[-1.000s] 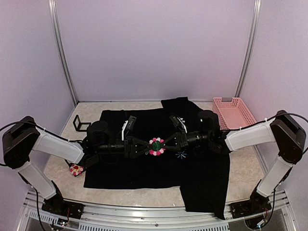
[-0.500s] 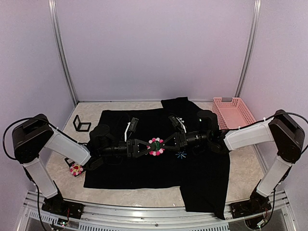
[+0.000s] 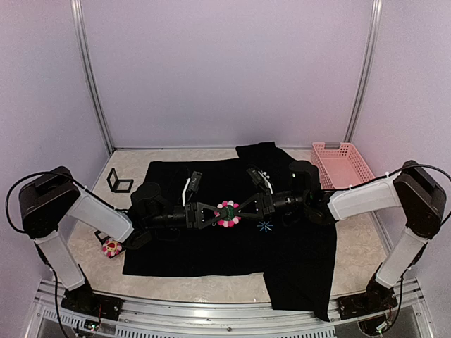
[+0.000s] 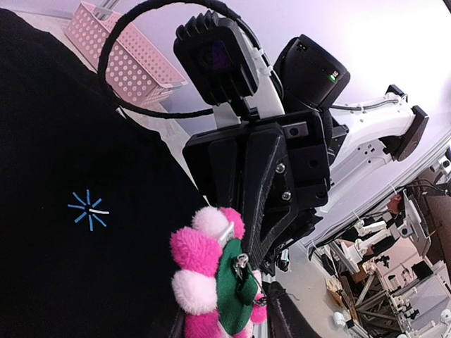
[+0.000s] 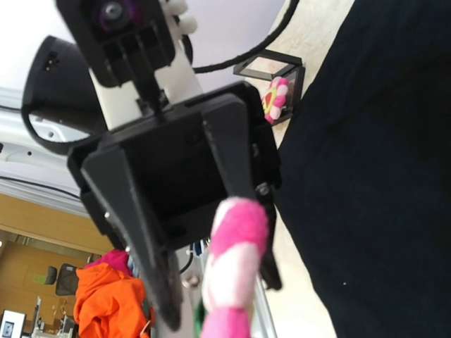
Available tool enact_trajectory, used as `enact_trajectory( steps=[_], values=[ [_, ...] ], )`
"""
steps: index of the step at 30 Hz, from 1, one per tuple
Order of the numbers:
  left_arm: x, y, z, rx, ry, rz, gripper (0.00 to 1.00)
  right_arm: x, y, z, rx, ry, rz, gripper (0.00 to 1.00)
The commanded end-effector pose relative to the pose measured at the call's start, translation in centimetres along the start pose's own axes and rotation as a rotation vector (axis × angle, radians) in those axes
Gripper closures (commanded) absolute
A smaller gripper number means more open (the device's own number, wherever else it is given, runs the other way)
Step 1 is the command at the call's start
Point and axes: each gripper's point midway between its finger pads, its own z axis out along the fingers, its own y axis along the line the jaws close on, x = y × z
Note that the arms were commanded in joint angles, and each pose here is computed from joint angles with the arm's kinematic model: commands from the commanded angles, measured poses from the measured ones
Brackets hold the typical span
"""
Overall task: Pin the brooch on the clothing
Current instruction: Pass from the right arm to the left
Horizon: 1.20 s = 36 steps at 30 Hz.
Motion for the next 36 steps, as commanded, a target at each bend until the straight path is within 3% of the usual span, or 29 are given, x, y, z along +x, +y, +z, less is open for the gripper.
enact_trajectory(
  steps=[1,4,7,10,22,31,36],
  values=[
    [-0.9,-1.2,0.5,0.035,-0.021,0.052,0.64,-1.2,0.5,0.0,-0.013,-0.022,-0.028,1.00],
    [-0.7,-1.2,0.7,0.029,-0.010,0.061,0.63,-1.2,0.5,0.0,-0.013,-0.022,-0.028,1.00],
    [-0.6,-1.2,0.9,0.024,-0.002,0.064,0.70,-1.3,0.5,0.0,-0.018,-0.022,-0.028,1.00],
    [-0.8,-1.2,0.9,0.020,-0.006,0.064,0.72,-1.4,0.8,0.0,-0.022,-0.022,-0.036,1.00],
    [-1.0,-1.6,0.9,0.038,-0.008,0.060,1.00,-0.8,1.3,0.2,-0.043,-0.004,-0.043,1.00],
    [-1.2,-2.1,0.8,0.058,-0.009,0.047,1.00,-0.3,2.0,0.4,-0.072,0.014,-0.073,1.00],
    [-1.3,-2.4,0.7,0.074,-0.003,0.031,1.00,-0.2,2.1,0.3,-0.045,0.029,-0.157,0.86]
  ],
)
